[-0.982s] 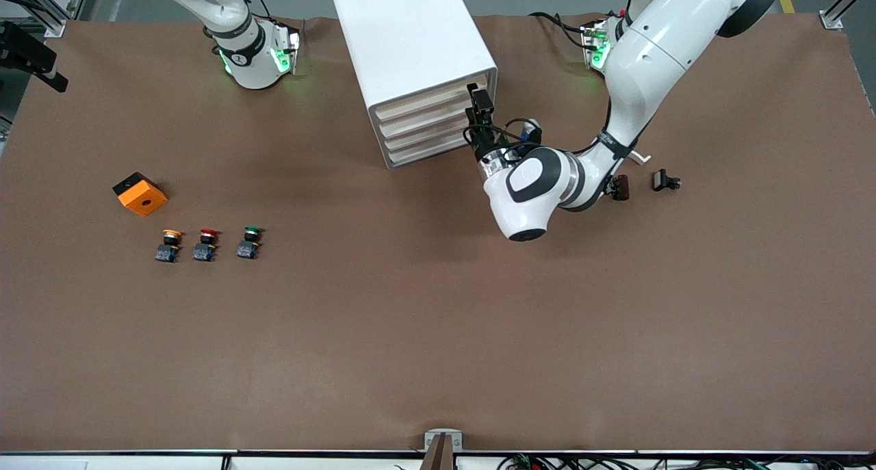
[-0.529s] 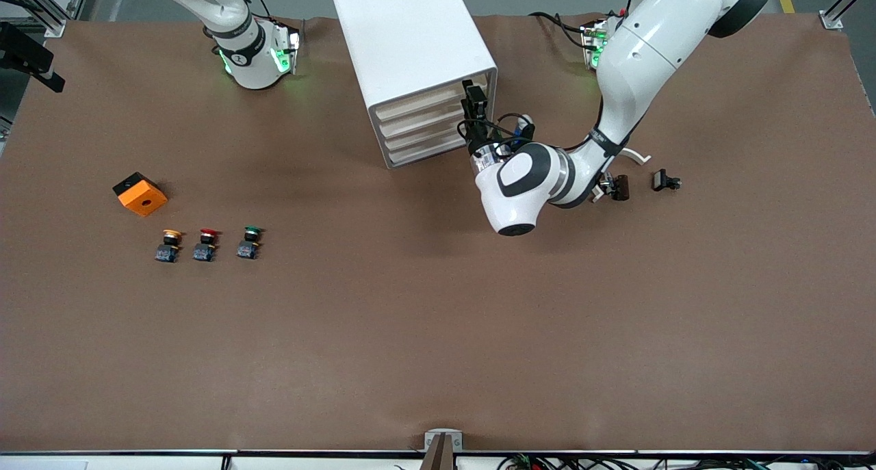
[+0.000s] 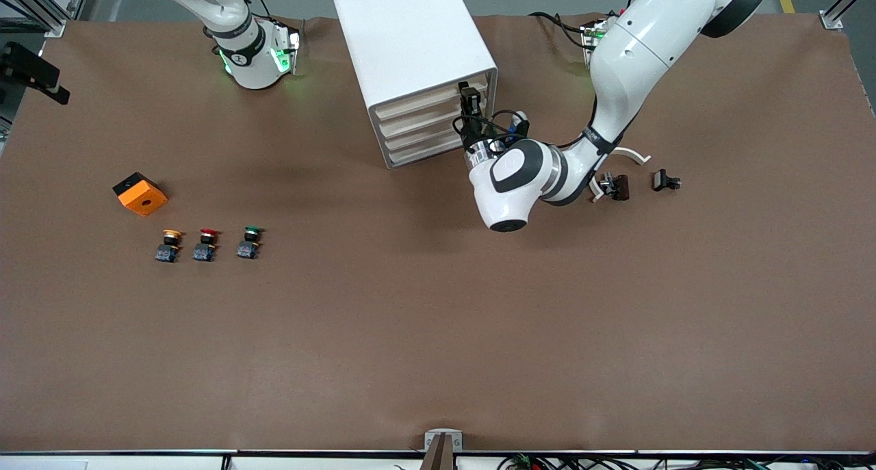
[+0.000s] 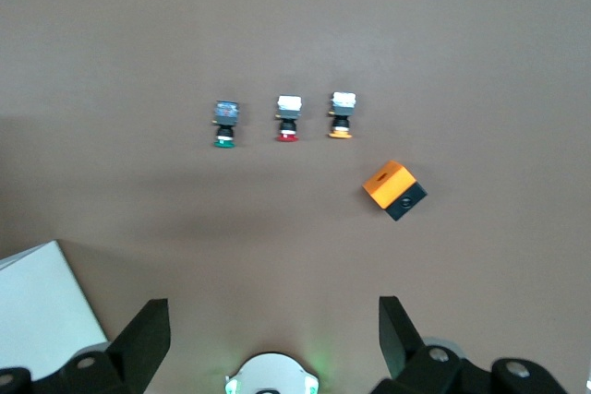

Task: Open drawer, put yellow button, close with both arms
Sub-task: 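Grasp the top drawer front with the left gripper, then pull the drawer open with the left gripper while the right gripper reaches buttons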

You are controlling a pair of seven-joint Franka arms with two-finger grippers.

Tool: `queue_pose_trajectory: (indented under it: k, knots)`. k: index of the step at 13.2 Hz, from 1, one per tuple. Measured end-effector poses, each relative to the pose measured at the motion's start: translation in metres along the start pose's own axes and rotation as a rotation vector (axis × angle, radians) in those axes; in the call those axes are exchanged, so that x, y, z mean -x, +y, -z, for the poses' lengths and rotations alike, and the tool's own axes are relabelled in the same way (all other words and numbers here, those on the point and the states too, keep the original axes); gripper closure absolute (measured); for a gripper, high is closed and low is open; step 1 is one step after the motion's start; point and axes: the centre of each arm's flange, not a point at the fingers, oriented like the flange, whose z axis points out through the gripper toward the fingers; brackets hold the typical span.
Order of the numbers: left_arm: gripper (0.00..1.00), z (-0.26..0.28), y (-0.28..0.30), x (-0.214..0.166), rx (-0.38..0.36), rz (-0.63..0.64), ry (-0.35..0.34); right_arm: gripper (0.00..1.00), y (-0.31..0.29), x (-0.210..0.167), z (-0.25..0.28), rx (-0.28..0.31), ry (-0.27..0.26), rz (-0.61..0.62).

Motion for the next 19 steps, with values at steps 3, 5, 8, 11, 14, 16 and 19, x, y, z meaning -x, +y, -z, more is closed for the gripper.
queue_pose_trajectory:
  k: [3,5,8,11,14,16,19]
  knots:
    - [0.86,0.002,0.0,0.0,0.003,-0.001,-0.003,0.0,0.0,-0.017,-0.015,0.017,-0.01,0.0]
    - [0.86,0.012,0.0,-0.002,0.018,0.004,-0.017,0.0,0.002,-0.028,-0.024,0.022,-0.005,-0.003]
    - [0.89,0.038,0.0,-0.011,0.045,0.012,-0.046,0.0,0.01,-0.044,-0.04,0.026,-0.009,-0.019]
    - [0.89,0.064,-0.001,-0.023,0.079,0.027,-0.064,0.0,0.032,-0.069,-0.077,0.028,-0.061,-0.054]
    - [0.89,0.098,-0.004,-0.038,0.128,0.04,-0.095,0.0,0.037,-0.092,-0.107,0.034,-0.082,-0.059]
    - [0.89,0.115,-0.007,-0.045,0.151,0.041,-0.115,0.0,0.044,-0.105,-0.124,0.039,-0.067,-0.066]
    - [0.89,0.129,-0.007,-0.054,0.17,0.045,-0.128,0.0,0.066,-0.121,-0.168,0.043,-0.047,-0.097]
